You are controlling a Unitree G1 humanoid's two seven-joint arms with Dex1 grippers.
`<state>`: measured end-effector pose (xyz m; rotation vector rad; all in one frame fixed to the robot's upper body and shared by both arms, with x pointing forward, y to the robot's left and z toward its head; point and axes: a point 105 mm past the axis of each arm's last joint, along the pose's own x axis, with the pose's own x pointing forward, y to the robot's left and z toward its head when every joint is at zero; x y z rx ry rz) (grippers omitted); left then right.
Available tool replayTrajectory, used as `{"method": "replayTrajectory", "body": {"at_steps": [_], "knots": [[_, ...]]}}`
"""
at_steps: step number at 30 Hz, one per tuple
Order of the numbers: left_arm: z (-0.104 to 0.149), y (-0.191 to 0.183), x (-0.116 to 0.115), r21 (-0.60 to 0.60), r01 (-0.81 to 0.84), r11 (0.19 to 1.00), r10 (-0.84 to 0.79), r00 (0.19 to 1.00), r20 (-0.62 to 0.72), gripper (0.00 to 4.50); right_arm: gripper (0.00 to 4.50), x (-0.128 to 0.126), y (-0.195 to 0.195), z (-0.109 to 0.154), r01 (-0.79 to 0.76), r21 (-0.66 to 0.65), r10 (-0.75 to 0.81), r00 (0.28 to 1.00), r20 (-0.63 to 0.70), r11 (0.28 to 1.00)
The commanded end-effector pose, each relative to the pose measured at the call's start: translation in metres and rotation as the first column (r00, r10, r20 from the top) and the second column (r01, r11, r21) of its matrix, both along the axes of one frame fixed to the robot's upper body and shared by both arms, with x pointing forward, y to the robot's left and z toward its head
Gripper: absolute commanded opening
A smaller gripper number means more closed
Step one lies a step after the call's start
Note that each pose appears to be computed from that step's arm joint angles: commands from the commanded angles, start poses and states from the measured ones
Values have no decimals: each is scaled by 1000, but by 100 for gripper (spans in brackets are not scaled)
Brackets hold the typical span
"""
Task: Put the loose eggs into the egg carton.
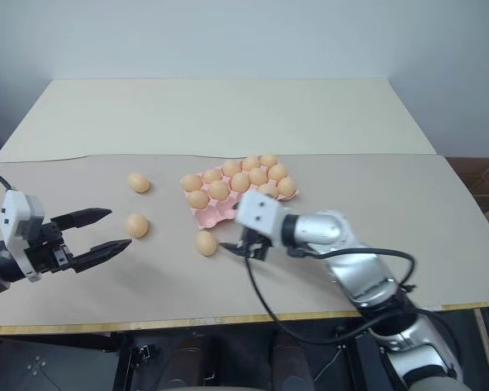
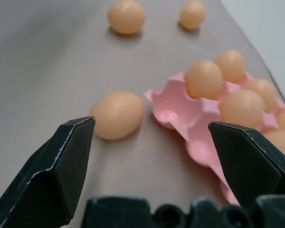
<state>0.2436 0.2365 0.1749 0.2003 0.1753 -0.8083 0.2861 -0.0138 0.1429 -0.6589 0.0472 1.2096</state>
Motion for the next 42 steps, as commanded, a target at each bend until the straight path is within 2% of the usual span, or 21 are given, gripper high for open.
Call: {"method": "replayTrajectory", "body": {"at_steps": [1,6,14,17,22,25,29,34,37,42], "knots": [[9,-1,-2,22,12,1000,-12,999,34,450,447,2,16,-5,-6,-34,7,999,43,999],[9,1,-4,28,11,1000,-12,999,31,450,447,2,27,-15,-10,-86,15,998,64,996],[10,1,-5,34,13,999,-14,999,30,450,447,7,39,-30,14,-102,-9,999,49,995],[10,1,-5,35,12,999,-13,999,32,450,390,7,40,-30,1,-101,3,999,43,995],[10,1,-5,35,10,999,-11,999,36,450,237,7,38,-29,2,-91,2,999,37,996],[10,1,-5,33,9,999,-10,999,37,450,203,4,36,-22,-1,-49,2,1000,19,999],[10,0,-6,31,8,999,-10,999,35,450,203,5,25,0,17,-4,-17,999,45,1000],[8,-1,-6,26,9,1000,-10,999,32,450,203,12,4,39,44,52,-49,994,99,998],[7,-2,-6,24,8,1000,-9,999,32,450,203,31,-10,44,106,42,-110,986,125,994],[8,-2,-5,18,1,1000,-2,999,38,450,203,74,-36,35,266,10,-265,954,143,964]]}}
